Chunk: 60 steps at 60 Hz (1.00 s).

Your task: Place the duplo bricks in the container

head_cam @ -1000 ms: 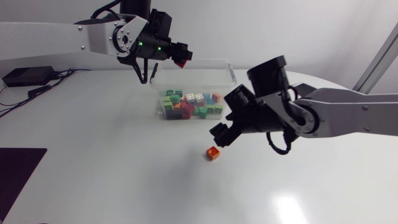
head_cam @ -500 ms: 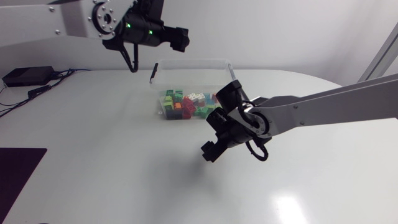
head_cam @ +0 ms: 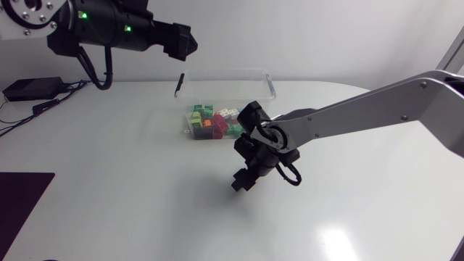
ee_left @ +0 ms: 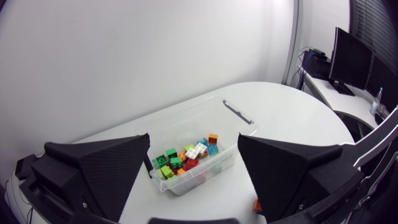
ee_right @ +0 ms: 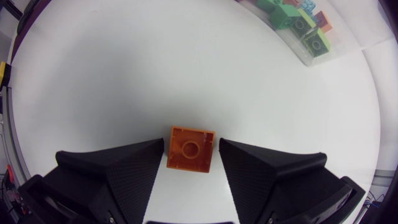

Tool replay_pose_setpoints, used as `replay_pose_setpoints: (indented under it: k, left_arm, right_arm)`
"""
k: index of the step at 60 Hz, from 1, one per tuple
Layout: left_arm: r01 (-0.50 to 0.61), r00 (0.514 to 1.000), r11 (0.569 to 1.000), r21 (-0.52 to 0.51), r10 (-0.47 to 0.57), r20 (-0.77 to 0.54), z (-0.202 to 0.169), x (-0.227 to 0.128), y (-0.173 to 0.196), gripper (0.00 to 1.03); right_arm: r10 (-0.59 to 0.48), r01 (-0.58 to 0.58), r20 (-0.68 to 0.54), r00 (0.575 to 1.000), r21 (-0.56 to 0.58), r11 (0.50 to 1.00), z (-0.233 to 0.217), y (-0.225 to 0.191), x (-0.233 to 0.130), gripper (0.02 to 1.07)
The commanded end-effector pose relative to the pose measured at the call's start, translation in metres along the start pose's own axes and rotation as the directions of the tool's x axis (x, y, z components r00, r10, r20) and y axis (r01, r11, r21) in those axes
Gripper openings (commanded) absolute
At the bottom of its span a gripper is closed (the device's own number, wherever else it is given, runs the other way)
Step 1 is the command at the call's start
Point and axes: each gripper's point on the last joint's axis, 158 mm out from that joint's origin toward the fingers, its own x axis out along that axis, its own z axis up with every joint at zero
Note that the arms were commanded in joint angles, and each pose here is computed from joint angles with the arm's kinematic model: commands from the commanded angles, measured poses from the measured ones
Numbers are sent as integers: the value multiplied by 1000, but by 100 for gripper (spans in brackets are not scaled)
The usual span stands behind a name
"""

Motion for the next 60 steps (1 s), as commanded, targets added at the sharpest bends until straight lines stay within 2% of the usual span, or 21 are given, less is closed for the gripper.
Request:
replay_pose_setpoints:
  k: [1,6,13,18,34,41,46,60]
  left_arm:
    - [10,1000,999,38,-10,-9,-10,-14,-6,98]
    - [12,1000,999,43,-11,-9,-14,-25,-8,98]
    - [12,1000,999,44,-11,-21,-21,-41,-10,98]
    - [14,999,999,48,-12,-45,-33,-53,-12,98]
    - [0,997,999,46,3,-78,-72,-78,-12,98]
    - [-8,997,998,60,12,-71,-85,-89,-11,98]
    - [-25,999,997,69,29,-43,-93,-98,-9,98]
    - [-93,996,995,47,93,0,-112,-110,9,98]
  right_arm:
    - [6,-5,-33,999,17,1000,0,2,6,51]
    - [9,-8,-48,999,19,1000,0,1,7,35]
    - [13,-11,-68,998,29,1000,1,-3,-4,35]
    - [6,-4,-53,999,41,999,8,-11,-28,35]
    - [-41,32,118,992,74,997,58,-35,-113,35]
    - [-71,50,233,970,93,994,86,-42,-153,35]
    - [-98,66,332,938,108,992,110,-47,-184,35]
    - [-157,95,489,858,148,984,150,-62,-214,35]
